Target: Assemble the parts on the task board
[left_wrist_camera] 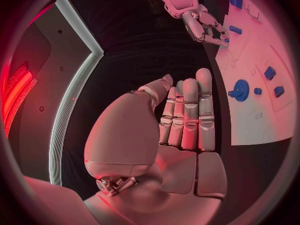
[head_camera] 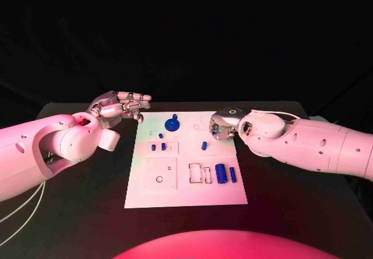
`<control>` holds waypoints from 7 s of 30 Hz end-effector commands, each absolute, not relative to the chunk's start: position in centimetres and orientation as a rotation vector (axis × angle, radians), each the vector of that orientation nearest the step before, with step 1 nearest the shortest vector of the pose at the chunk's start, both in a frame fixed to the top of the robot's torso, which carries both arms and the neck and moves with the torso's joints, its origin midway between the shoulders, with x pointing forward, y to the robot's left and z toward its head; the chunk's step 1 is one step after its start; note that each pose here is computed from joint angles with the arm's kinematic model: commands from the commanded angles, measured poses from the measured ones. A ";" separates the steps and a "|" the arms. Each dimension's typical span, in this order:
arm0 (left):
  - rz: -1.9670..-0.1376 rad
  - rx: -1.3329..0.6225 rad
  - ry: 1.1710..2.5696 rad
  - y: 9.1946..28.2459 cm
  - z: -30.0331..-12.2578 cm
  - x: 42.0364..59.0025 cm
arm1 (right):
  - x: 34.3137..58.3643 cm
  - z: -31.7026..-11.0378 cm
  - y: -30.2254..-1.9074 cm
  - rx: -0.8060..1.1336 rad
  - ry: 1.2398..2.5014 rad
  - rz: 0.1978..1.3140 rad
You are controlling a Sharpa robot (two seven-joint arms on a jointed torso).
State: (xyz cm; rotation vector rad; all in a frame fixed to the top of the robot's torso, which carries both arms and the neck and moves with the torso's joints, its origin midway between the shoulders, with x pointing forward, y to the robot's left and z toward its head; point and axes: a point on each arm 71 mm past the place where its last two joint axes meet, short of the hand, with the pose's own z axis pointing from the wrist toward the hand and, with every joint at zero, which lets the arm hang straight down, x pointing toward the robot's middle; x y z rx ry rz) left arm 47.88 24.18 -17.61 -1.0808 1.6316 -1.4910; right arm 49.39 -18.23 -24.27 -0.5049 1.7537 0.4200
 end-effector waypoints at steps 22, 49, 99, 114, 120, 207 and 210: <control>-1.514 -1.070 1.645 23.9 -17.5 47.8 | 49.4 -24.6 -18.0 -0.499 1.743 0.400; -1.509 -1.073 1.644 24.1 -17.6 48.0 | 47.6 -21.6 -18.2 -0.464 1.634 0.478; -1.559 -1.048 1.681 20.9 -17.8 48.3 | 41.0 -25.2 -5.4 -0.616 1.694 0.825; -1.561 -1.048 1.685 20.8 -17.8 48.3 | 40.7 -25.7 -5.1 -0.622 1.708 0.831; -1.561 -1.048 1.688 20.8 -17.8 48.3 | 40.6 -25.7 -5.0 -0.625 1.710 0.834; -1.551 -1.056 1.708 21.1 -18.0 48.4 | 44.9 -21.4 -17.3 -0.454 1.750 0.598; -1.550 -1.057 1.708 21.1 -18.0 48.4 | 45.1 -21.8 -16.7 -0.463 1.753 0.600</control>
